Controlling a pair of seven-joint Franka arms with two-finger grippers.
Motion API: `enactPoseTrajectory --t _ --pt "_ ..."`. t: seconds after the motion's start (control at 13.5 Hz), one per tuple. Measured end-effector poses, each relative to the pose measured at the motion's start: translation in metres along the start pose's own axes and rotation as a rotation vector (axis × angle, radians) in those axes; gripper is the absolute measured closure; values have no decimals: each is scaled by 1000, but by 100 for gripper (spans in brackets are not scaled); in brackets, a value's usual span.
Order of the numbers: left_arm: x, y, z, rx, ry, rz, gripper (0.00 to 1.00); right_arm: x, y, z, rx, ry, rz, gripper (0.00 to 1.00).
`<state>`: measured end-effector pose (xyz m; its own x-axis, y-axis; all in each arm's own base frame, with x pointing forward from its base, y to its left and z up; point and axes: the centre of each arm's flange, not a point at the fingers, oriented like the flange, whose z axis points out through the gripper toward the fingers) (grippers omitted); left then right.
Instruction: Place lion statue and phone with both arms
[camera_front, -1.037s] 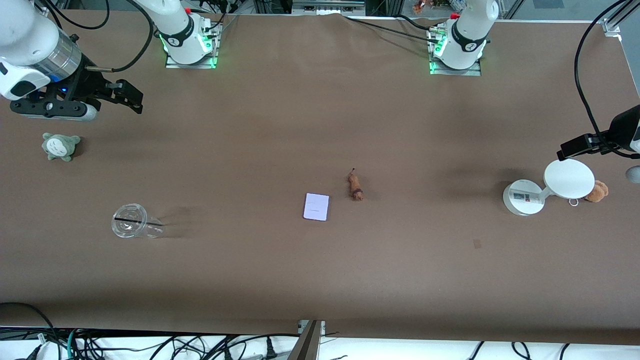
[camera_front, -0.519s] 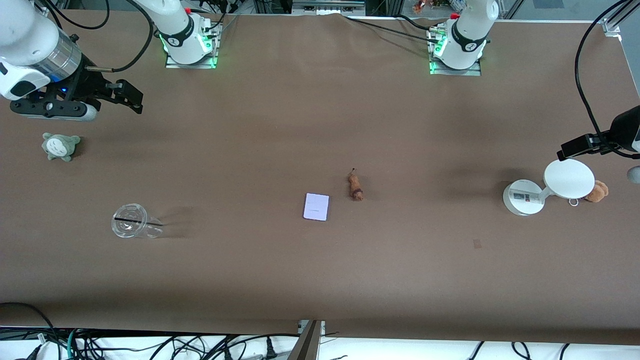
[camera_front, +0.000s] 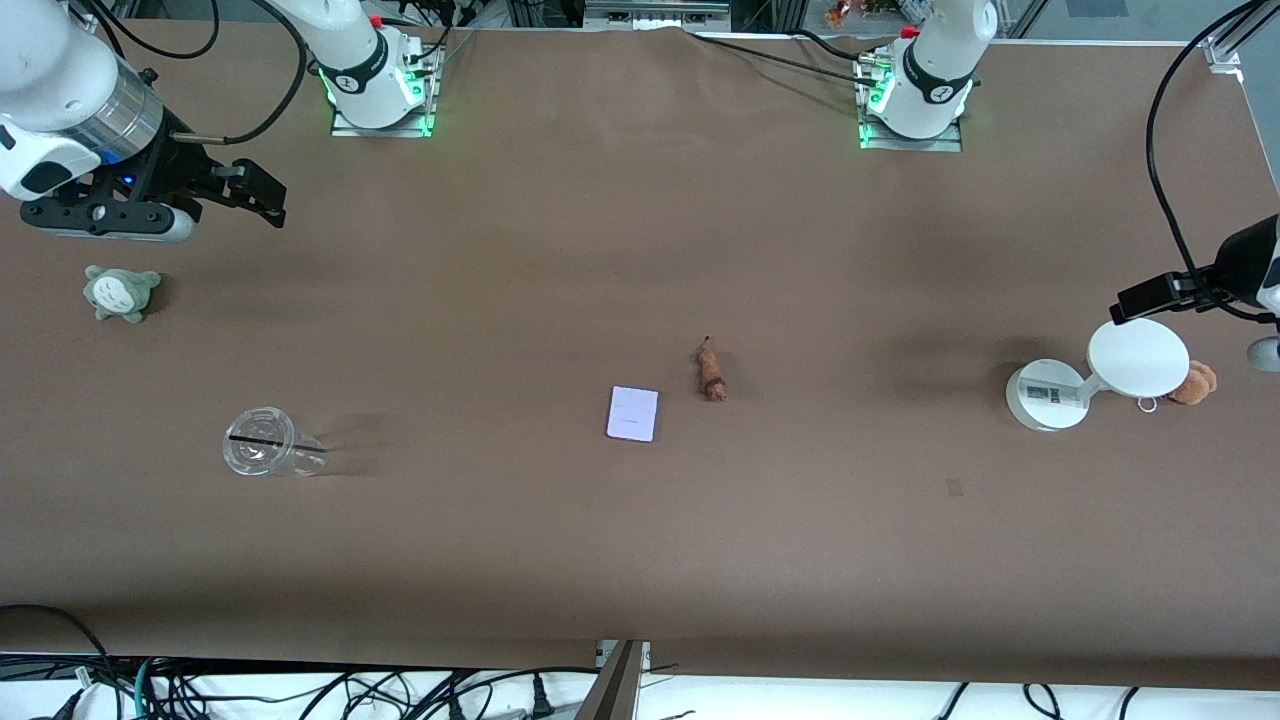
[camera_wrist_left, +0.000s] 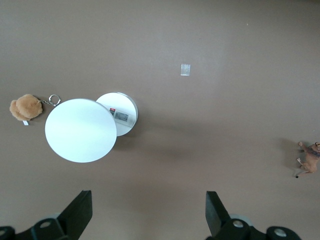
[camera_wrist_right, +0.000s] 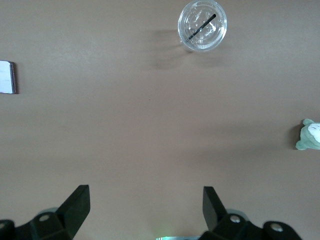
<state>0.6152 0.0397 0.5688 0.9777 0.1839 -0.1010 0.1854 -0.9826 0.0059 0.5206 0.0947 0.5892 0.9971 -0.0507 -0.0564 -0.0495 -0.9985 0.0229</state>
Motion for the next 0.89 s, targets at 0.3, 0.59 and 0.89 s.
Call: enactPoseTrajectory --t 0.3,0.59,0.89 --pt "6 7 9 -5 -12 13 0 0 0 0 0 0 0 0" --pt "10 72 41 -3 -52 79 0 0 0 0 0 -1 0 0" --pt "10 185 92 -14 -27 37 0 0 0 1 0 -1 0 0"
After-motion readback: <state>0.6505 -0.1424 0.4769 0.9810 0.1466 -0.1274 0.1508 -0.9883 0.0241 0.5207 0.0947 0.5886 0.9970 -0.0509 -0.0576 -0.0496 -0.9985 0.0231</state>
